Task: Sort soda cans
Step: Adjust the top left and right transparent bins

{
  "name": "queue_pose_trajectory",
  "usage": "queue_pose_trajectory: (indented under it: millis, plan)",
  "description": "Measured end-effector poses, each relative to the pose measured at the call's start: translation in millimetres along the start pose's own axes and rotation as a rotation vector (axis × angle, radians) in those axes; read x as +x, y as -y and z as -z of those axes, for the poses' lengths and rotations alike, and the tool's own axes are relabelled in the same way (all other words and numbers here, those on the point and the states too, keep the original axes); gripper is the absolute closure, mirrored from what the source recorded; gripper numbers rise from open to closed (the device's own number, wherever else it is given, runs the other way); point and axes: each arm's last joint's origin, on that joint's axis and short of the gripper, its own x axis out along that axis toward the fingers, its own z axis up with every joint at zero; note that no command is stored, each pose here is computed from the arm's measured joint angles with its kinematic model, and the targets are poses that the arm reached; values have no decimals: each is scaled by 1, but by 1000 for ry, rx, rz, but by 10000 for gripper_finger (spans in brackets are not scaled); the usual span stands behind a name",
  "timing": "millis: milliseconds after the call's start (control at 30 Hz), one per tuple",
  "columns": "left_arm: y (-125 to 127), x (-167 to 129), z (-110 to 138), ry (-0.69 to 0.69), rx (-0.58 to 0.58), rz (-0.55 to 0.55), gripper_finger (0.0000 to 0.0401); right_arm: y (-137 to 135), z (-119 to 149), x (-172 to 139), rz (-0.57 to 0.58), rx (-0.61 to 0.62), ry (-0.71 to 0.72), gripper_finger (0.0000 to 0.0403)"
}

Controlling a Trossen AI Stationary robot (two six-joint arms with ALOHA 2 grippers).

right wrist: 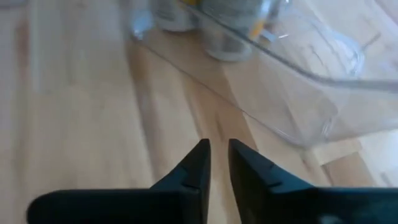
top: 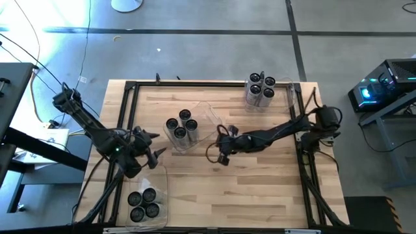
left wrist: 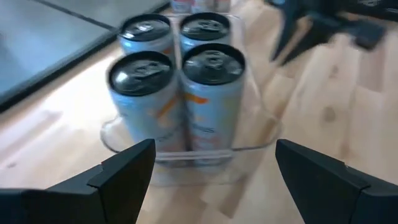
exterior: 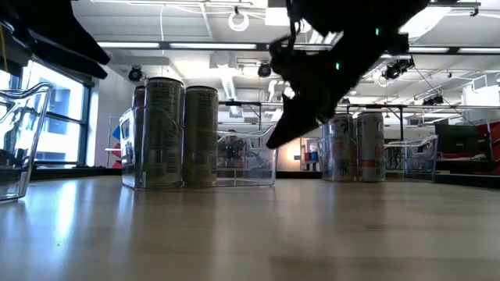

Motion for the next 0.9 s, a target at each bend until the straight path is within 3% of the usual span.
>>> queue_pose_trajectory:
  millis: [133,300,500,767,900]
  plan:
    - [2,-5,-7,-27,-12,61,76,16,14,18,24,65,17,371]
    - [0,-8,-12,-29,-3,89,76,38,13,28,102,145,28,389]
    - [0,-8,-11,-39,3,91,76,72,5,35,217,227,66,391]
    - [7,-5,-4,-162,32,147,76,128,-7,40,330,318,143,391]
    - [10,2,-2,-178,27,107,76,149,-8,38,395,320,146,391]
